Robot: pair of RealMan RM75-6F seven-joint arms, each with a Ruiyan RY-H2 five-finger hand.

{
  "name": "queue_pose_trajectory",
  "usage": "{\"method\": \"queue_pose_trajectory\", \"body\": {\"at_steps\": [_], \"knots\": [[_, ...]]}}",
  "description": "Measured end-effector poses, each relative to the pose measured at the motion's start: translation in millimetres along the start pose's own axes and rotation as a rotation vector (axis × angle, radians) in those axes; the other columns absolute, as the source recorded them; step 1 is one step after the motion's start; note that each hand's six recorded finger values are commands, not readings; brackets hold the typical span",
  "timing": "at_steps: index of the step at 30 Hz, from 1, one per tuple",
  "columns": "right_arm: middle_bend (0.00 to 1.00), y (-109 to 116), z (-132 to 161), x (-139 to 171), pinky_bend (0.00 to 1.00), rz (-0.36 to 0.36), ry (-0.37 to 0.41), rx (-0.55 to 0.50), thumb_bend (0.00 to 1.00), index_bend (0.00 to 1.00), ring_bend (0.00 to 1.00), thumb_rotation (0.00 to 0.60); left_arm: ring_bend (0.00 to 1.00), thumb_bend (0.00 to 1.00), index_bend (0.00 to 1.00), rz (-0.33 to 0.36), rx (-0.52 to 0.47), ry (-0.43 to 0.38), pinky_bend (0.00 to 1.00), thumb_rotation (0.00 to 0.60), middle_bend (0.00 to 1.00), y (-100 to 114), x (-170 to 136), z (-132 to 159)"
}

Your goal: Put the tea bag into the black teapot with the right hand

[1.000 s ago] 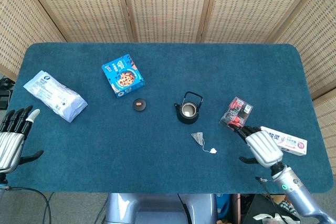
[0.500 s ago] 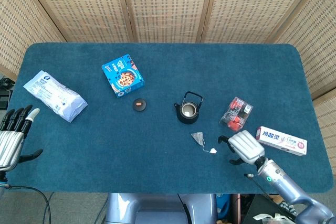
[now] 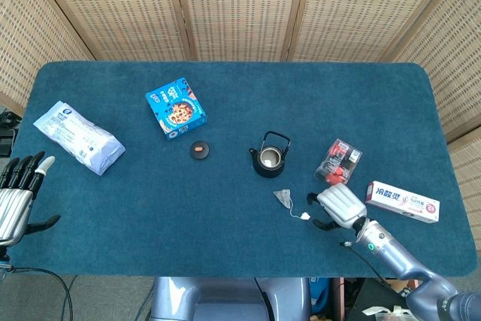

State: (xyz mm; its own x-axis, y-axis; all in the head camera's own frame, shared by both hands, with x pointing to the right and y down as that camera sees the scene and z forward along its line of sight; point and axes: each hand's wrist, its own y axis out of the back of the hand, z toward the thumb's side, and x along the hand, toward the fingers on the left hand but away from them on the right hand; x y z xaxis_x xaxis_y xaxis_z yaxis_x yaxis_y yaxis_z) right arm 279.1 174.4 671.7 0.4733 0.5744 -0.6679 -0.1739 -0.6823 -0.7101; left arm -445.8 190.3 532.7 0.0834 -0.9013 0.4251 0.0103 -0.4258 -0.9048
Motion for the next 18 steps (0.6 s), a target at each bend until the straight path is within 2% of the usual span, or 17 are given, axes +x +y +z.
{"method": "queue_pose_trajectory", "body": {"at_steps": [18], "knots": [[0.81, -19.2, 5.9, -15.5, 0.85, 0.018, -0.007, 0.019, 0.50, 0.48, 0.81, 0.448, 0.00, 0.07, 0.00, -0.003, -0.001, 0.002, 0.00, 0.600, 0.00, -1.1, 0.0, -0.2]]}}
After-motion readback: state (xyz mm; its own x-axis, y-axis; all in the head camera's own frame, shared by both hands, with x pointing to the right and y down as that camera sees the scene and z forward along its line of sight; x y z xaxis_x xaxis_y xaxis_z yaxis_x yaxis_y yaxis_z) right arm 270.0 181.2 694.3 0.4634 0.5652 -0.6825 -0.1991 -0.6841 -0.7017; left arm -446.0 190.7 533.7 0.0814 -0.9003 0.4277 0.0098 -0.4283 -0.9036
